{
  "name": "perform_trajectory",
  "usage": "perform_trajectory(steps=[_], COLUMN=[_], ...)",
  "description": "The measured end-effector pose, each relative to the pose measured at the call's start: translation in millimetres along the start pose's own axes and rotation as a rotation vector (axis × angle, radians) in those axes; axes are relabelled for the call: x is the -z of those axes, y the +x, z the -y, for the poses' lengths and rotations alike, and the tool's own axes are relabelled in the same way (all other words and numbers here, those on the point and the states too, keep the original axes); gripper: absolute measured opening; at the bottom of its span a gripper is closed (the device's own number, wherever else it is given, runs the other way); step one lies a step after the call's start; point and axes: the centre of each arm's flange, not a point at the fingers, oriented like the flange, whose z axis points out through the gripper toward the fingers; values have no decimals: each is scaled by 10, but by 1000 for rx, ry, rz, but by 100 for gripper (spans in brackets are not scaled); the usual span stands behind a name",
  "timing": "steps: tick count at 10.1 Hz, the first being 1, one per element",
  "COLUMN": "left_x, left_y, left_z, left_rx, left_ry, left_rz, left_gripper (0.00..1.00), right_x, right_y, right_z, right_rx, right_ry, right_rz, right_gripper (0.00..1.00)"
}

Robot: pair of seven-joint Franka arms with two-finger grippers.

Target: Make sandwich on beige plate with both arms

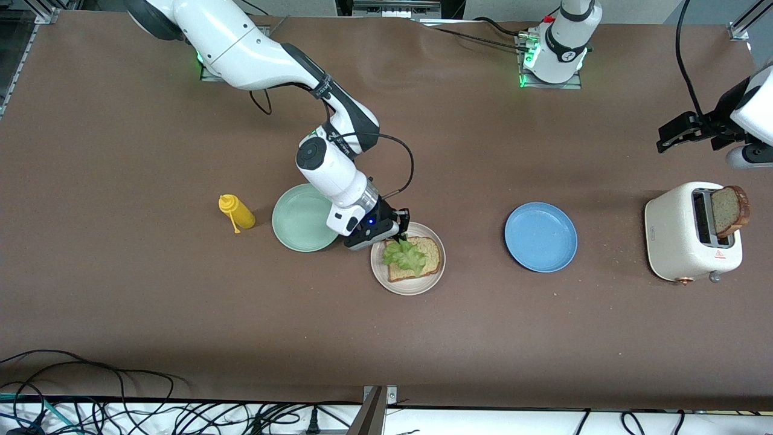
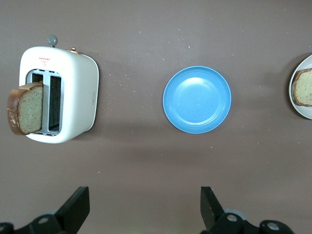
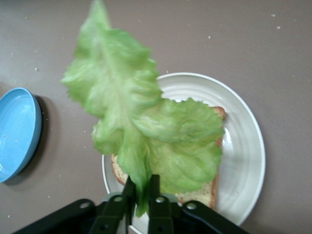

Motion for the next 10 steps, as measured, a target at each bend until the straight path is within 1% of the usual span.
perform_trajectory(steps=[2,4,5,6,7,8,9,10], left_x=[-1,-3,-3,-3,-4,-3,-3,-3], left_y=[1,2,3,3,3,3,3,5], left_z=[-3,-4,-4,-4,-5,-5,-6,-7], left_rx=[-1,-1,-1,-1,-1,-1,-1,-1], left_ry=[0,0,0,0,0,0,0,0], left_rz=[0,1,1,1,1,1,1,1], left_gripper=[100,100,100,100,100,100,100,100], right_x=[-44,-52,-44,10,129,349,717,1198], right_y=[-108,-119,-106,-75,-17,81,224,380], right_z=[206,218,191,156,105,72,46,-6], right_rx=[53,65,68,73,78,81,78,67], right_ry=[3,-3,-9,-21,-49,-95,-151,-208], right_rz=[-13,-19,-21,-18,16,98,188,261], right_gripper=[49,76,93,100,100,100,100,100])
